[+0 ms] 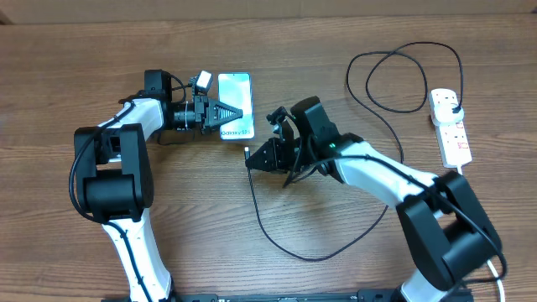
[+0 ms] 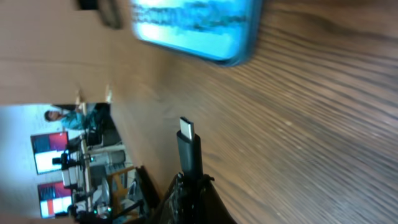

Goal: Plug charger to phone and switch on socket

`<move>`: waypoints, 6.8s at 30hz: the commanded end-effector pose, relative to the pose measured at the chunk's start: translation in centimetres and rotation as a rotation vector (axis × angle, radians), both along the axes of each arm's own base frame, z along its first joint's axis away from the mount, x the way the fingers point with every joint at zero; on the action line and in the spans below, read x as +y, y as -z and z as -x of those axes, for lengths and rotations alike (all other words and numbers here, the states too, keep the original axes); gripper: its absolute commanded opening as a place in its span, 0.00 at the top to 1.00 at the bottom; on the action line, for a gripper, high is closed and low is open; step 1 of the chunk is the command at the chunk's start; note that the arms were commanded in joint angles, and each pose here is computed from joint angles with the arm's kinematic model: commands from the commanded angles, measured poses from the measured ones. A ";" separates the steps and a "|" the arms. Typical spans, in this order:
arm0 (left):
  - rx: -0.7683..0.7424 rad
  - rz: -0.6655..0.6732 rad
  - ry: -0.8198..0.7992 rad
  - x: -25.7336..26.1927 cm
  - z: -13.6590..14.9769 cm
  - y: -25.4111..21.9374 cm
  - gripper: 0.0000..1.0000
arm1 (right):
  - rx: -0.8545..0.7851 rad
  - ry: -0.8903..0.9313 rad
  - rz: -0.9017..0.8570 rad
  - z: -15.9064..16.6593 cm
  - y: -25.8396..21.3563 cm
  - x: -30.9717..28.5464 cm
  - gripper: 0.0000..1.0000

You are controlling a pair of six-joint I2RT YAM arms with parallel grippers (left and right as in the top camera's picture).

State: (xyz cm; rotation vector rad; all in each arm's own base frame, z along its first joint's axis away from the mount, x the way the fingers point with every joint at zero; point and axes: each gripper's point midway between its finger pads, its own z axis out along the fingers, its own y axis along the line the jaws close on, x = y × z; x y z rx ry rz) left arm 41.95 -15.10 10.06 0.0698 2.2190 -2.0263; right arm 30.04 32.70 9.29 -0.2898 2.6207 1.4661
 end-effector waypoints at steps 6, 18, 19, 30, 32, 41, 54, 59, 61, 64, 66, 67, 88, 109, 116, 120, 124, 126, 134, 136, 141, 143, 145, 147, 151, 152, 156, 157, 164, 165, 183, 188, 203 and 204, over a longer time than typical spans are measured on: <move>-0.040 0.052 0.015 -0.2 0.2 -2.7 0.96 | -0.117 0.019 -0.082 0.0 -2.0 1.0 0.96; -0.044 0.062 0.064 -2.2 0.3 -3.1 0.96 | -0.111 0.149 -0.007 -0.9 -1.1 1.9 0.96; -0.044 0.062 0.066 -2.3 0.3 -3.1 0.96 | -0.110 0.150 -0.006 -0.9 -1.0 1.9 0.96; -0.021 0.063 0.060 -2.0 0.2 -3.1 0.96 | -0.081 0.232 0.027 -2.0 -0.5 0.9 0.96; -0.022 0.063 0.059 -2.0 0.2 -3.1 0.96 | -0.081 0.240 0.027 -2.2 -0.5 0.7 0.96; -0.021 0.063 0.060 -2.0 0.2 -3.2 0.96 | -0.061 0.251 0.035 -2.3 -0.2 0.4 0.96; 0.000 0.063 0.058 -2.0 0.2 -3.1 0.96 | -0.041 0.242 0.045 -1.9 0.1 0.3 0.96; 0.000 0.064 0.059 -2.1 0.3 -3.1 0.96 | -0.043 0.242 0.043 -1.9 0.1 0.3 0.96; 0.000 0.064 0.060 -2.1 0.3 -3.1 0.96 | -0.046 0.243 0.041 -2.0 0.0 0.3 0.96; -0.001 0.064 0.060 -2.1 0.3 -3.1 0.96 | -0.052 0.243 0.036 -2.1 -0.1 0.4 0.96; 0.000 0.064 0.060 -2.1 0.3 -3.1 0.96 | -0.055 0.244 0.033 -2.1 -0.2 0.4 0.96; -0.001 0.064 0.060 -2.1 0.3 -3.2 0.96 | -0.056 0.247 0.035 -2.2 -0.2 0.4 0.96; -0.056 0.095 0.076 -2.1 0.5 -3.7 0.96 | -0.040 0.300 0.032 -3.6 -0.2 -1.1 0.96; -0.061 0.094 0.077 -2.2 0.5 -3.7 0.96 | -0.155 0.354 -0.022 -5.8 -2.2 -0.8 0.96; -0.063 0.094 0.084 -2.5 0.6 -3.7 0.96 | -0.176 0.363 -0.033 -6.3 -2.6 -0.9 0.87; -0.075 0.094 0.085 -2.5 0.6 -3.7 0.96 | -0.185 0.331 -0.035 -6.4 -2.5 -1.6 0.61; -0.080 0.093 0.085 -2.5 0.6 -3.7 0.96 | -0.152 0.285 -0.079 -6.3 -3.0 -2.4 0.47; -0.081 0.093 0.085 -2.5 0.6 -3.7 0.96 | -0.135 0.261 -0.103 -6.1 -3.3 -2.6 0.46; -0.079 0.093 0.085 -2.5 0.6 -3.7 0.96 | -0.073 0.185 -0.059 -3.7 -1.7 -2.0 0.46; -0.078 0.093 0.085 -2.5 0.6 -3.7 0.96 | -0.061 0.174 -0.047 -3.1 -1.4 -1.7 0.46; -0.063 0.094 0.084 -2.5 0.6 -3.7 0.96 | -0.054 0.154 -0.044 -2.4 -1.3 -1.1 0.47; -0.062 0.094 0.085 -2.5 0.6 -3.7 0.96 | -0.054 0.144 -0.044 -2.1 -1.3 -0.8 0.47; -0.055 0.094 0.086 -2.6 0.7 -3.7 0.96 | -0.054 0.131 -0.044 -1.7 -1.3 -0.3 0.47; -0.048 0.094 0.089 -2.7 0.7 -3.7 0.96 | -0.055 0.122 -0.042 -1.3 -1.3 0.0 0.47; -0.033 0.095 0.095 -2.9 0.9 -3.7 0.96 | -0.067 0.130 -0.024 -1.2 -1.0 0.4 0.47; -0.032 0.095 0.097 -3.0 0.9 -3.7 0.96 | -0.071 0.136 -0.018 -1.3 -0.9 0.4 0.47; -0.023 0.096 0.100 -3.2 1.0 -3.7 0.96 | -0.080 0.149 -0.006 -1.5 -0.8 0.3 0.51; -0.024 0.096 0.102 -3.2 1.0 -3.7 0.96 | -0.082 0.151 -0.005 -1.5 -0.8 0.3 0.53; -0.012 0.096 0.102 -3.2 1.0 -3.7 0.96 | -0.080 0.154 0.000 -1.5 -0.7 0.2 0.67; -0.010 0.096 0.101 -3.2 1.0 -3.7 0.96 | -0.080 0.154 0.000 -1.6 -0.7 0.2 0.69; -0.015 0.096 0.121 -4.0 1.4 -3.7 0.96 | -0.082 0.157 0.002 -1.6 -0.7 0.2 0.79; -0.016 0.096 0.121 -4.0 1.4 -3.7 0.95 | -0.084 0.161 0.005 -1.7 -0.6 0.2 0.88; -0.057 0.096 0.135 -4.5 1.6 -3.7 0.96 | -0.090 0.190 -0.009 -2.3 -1.0 0.2 0.96; -0.067 0.096 0.140 -4.7 1.7 -3.7 0.96 | -0.089 0.195 -0.010 -2.4 -1.0 0.1 0.96</move>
